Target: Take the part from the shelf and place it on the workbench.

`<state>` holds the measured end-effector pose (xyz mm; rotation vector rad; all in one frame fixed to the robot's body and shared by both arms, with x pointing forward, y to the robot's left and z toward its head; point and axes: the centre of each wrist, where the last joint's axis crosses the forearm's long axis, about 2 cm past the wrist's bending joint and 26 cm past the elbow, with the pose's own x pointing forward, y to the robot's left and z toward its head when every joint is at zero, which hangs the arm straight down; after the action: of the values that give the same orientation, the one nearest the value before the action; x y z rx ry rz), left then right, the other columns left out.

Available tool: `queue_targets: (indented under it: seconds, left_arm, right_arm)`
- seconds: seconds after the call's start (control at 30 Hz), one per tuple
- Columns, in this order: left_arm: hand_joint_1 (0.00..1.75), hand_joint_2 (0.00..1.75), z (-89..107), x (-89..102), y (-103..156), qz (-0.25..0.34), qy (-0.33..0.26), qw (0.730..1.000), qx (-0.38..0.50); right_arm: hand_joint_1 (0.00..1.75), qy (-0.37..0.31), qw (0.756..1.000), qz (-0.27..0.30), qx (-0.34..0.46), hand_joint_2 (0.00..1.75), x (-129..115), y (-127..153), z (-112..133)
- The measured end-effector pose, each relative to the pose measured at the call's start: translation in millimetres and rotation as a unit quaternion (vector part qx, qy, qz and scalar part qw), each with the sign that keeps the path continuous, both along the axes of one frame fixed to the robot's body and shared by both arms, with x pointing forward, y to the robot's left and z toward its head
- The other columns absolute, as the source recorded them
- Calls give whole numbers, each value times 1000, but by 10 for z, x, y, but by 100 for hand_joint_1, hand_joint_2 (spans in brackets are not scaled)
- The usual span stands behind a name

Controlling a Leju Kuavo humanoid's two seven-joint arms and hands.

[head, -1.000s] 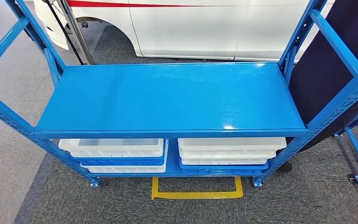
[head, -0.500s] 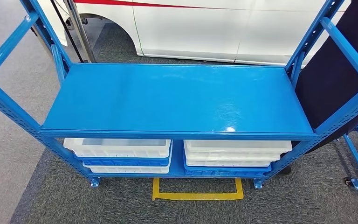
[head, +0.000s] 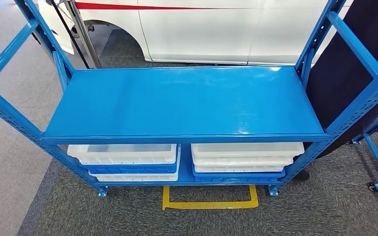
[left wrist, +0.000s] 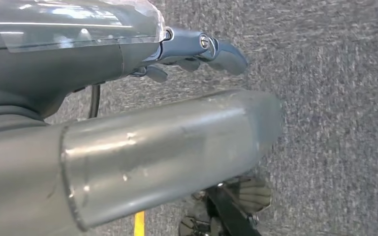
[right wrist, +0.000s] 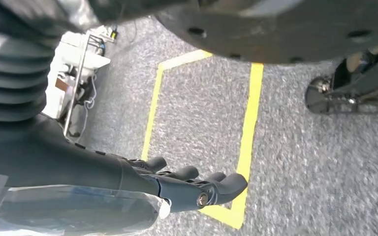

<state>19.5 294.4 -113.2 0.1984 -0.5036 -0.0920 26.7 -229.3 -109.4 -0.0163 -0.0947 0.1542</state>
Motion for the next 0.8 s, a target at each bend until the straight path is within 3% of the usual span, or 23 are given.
queue_targets:
  seconds: [0.1, 0.23, 0.27, 0.4, 0.47, 0.6, 0.8]
  left_arm:
    - [0, 0, -1, -10, 6, 0, 1, 1000, 1]
    - [0, 0, 0, -8, 1, 3, 1, 1000, 6]
    - [0, 0, 0, -6, -6, 4, 2, 1000, 8]
    - [0, 175, 1, -9, -11, 9, 9, 1000, 17]
    - [0, 175, 2, -4, -9, 9, 11, 1000, 22]
    - [0, 175, 4, 17, -7, 11, 14, 1000, 24]
    - [0, 175, 2, 9, 0, 26, 27, 999, 14]
  right_arm:
    - [0, -2, 1000, -1, -3, 175, 8, -19, -1]
    - [0, -14, 1000, -10, -13, 0, 29, -45, -1]
    - [0, -16, 1000, -12, -17, 0, 29, -50, -2]
    - [0, -17, 999, -16, -23, 0, 23, -49, -2]
    - [0, -17, 999, -17, -24, 0, 24, -42, -1]
    - [0, -13, 999, -17, -24, 175, 27, -32, 1]
    - [0, -5, 999, -26, -21, 175, 13, -45, -2]
